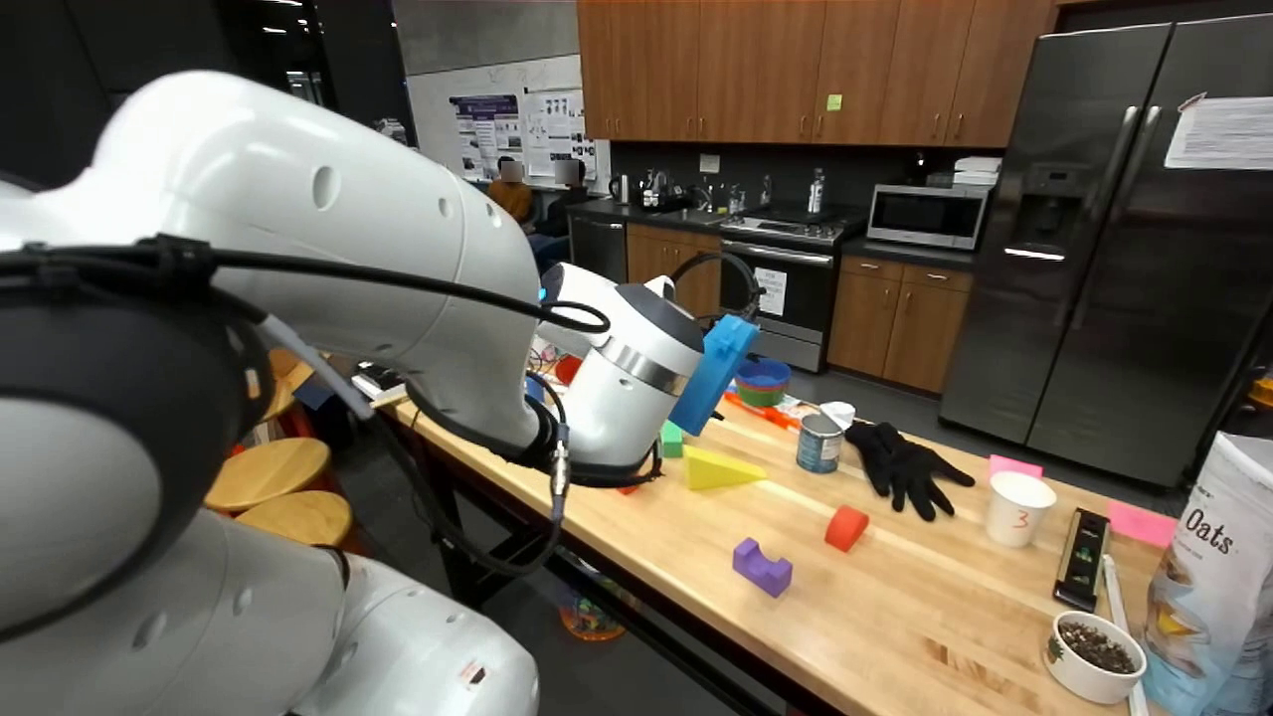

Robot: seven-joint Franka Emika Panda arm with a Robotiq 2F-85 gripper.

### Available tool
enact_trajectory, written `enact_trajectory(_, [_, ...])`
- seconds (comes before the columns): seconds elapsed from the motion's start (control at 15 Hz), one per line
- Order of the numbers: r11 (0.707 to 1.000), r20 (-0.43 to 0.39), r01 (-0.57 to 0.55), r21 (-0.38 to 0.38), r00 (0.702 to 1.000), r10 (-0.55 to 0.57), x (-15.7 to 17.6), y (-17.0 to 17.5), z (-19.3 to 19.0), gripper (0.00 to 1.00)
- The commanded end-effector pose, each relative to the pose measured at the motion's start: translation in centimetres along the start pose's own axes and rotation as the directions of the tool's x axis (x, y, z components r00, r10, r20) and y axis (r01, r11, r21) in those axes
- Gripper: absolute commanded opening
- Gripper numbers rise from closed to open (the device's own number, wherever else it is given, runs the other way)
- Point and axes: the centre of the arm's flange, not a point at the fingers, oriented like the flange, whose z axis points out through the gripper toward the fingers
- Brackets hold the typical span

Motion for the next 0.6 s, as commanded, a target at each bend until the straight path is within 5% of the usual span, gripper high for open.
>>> enact_trajectory(0.0, [1.0, -0.208, -0.002, -0.03, 0.978, -0.004, -0.5, -0.3, 2.6, 1.0])
enact_trajectory(0.2, [0.998, -0.258, -0.047, 0.049, 0.964, 0.058, -1.5, -0.6, 3.1, 1.0])
enact_trajectory(0.53, [0.956, -0.166, -0.231, 0.179, 0.951, 0.261, -2.9, -2.4, 5.2, 1.0])
